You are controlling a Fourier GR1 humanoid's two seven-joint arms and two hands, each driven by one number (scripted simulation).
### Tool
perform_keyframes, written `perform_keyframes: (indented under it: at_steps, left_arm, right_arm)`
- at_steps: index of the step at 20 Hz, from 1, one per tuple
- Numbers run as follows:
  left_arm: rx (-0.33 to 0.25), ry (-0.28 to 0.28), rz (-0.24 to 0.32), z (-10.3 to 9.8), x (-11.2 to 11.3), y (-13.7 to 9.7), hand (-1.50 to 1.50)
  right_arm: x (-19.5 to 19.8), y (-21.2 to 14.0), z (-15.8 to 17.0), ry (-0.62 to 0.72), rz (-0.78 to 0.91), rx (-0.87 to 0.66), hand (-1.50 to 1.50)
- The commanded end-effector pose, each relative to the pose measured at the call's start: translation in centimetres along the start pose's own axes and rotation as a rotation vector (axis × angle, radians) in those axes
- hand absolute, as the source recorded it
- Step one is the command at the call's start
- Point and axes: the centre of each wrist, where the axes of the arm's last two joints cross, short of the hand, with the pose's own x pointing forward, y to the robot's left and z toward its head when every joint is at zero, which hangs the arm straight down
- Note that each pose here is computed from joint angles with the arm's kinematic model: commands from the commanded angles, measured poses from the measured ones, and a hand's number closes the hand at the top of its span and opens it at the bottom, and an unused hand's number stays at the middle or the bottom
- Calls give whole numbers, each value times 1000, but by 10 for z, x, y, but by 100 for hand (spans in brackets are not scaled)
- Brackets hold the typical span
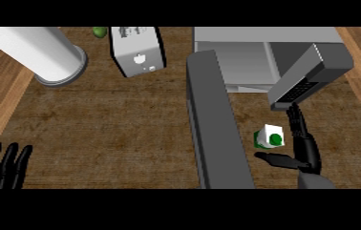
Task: Pick up the milk, place it into the microwave and close the microwave
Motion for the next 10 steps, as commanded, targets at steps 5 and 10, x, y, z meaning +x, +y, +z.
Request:
perform_keyframes:
  at_steps: [5,10]
  left_arm:
    - [-23,6,0,8,6,1,-150]
    - [-13,0,12,3,-6,9,-150]
  right_arm:
    - [-24,-8,-5,13,-33,3,-150]
    - [-28,-10,16,46,-300,310,-150]
